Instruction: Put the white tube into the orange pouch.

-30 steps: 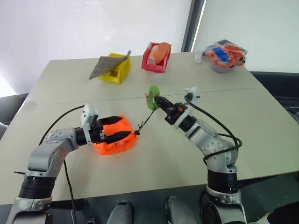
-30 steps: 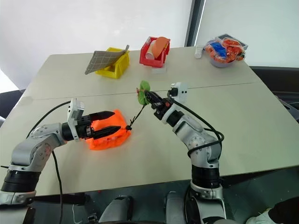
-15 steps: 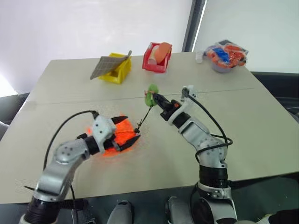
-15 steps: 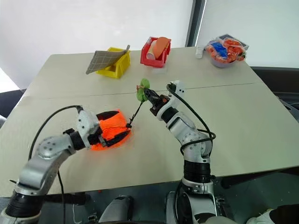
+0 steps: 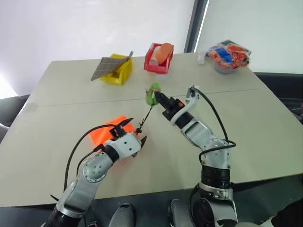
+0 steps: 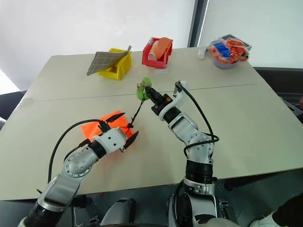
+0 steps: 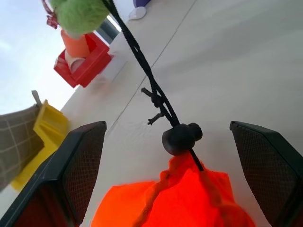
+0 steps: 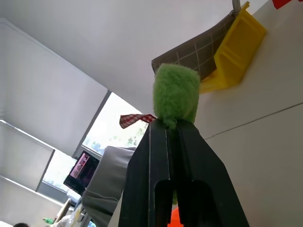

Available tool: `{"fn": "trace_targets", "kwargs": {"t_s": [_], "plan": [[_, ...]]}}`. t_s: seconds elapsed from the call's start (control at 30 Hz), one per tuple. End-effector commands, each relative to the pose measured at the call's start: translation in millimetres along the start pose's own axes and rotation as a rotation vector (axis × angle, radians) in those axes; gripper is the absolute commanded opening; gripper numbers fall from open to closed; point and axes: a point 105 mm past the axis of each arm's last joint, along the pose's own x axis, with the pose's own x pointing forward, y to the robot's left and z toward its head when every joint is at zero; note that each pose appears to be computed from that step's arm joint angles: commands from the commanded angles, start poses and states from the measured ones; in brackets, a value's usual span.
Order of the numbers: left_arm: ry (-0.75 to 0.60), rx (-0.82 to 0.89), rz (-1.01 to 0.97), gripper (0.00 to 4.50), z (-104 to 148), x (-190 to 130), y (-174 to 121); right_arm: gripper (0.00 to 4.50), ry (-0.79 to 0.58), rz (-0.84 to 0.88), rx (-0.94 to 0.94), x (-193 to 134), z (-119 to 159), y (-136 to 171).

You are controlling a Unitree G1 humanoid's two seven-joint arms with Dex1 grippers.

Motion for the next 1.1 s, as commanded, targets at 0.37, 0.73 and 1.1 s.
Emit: {"fn": "trace_targets", "kwargs": {"t_s": [0.37, 0.73, 1.1], "plan": [[-0.022, -0.170, 0.133, 4.46, 3, 7, 0, 0.00, 0.001, 0.079, -0.007, 0, 0, 22], [0.026, -0.206, 0.170, 3.95, -3, 7, 1, 0.00, 0.018, 0.084, -0.010, 0, -4, 23], [0.029, -0.208, 0.171, 0.61, -3, 7, 1, 0.00, 0.028, 0.092, -0.009, 1, -7, 25]]}}
